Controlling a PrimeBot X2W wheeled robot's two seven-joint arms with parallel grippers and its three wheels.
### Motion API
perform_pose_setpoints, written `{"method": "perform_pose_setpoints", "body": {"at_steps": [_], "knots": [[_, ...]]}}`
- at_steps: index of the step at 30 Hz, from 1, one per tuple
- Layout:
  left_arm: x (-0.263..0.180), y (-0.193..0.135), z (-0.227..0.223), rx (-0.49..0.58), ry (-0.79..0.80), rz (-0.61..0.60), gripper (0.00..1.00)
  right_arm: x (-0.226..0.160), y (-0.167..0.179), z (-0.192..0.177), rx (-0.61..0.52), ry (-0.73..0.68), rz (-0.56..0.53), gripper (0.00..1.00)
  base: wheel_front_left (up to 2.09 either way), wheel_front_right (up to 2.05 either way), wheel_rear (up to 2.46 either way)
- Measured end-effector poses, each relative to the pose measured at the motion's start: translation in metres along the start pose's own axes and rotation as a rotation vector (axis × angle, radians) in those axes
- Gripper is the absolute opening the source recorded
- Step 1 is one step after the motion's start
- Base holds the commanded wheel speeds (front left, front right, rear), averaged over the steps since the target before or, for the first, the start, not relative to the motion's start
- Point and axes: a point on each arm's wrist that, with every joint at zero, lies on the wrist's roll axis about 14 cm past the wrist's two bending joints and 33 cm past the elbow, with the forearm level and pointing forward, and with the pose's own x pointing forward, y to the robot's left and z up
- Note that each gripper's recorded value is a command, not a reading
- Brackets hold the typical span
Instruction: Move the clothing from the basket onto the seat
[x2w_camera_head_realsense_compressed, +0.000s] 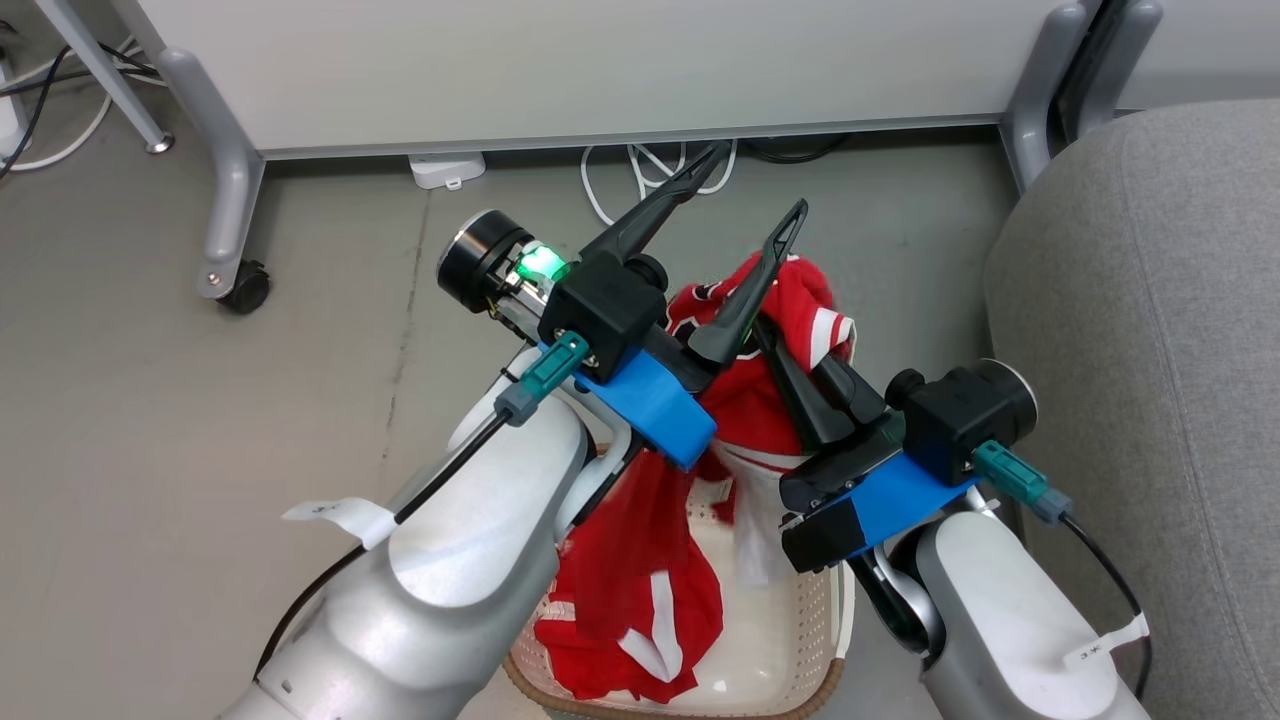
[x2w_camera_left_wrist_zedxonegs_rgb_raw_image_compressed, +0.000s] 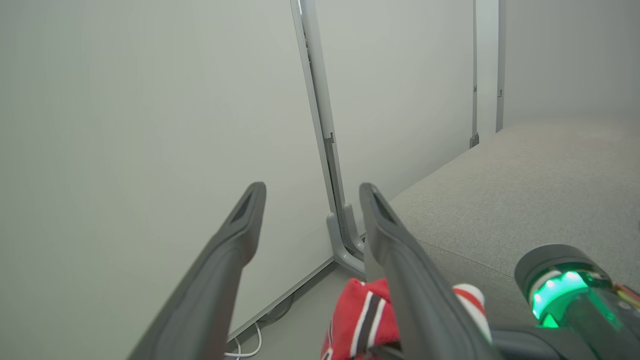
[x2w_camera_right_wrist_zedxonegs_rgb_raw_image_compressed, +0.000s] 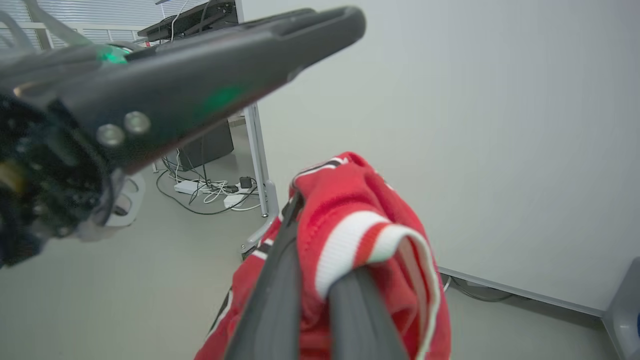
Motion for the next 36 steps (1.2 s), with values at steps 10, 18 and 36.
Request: {"method": "perform_pose_setpoints", "body": {"at_steps": [10,18,36], "knots": [[0.004,-0.003,-0.003,0.000,-0.002,-0.009,1.00,-0.003,-0.007,0.001,-0.004,-0.003,-0.018,0.00,0.00,0.00,0.00],[0.012,-0.013,-0.010,-0.010,0.003,-0.043,1.00,-0.010,-0.027,0.004,-0.030,-0.008,-0.073,0.00,0.00,0.00,0.00],[0.041,-0.066,-0.040,-0.062,0.033,-0.213,1.00,-0.061,-0.107,0.012,-0.111,0.001,-0.326,0.00,0.00,0.00,0.00]]}}
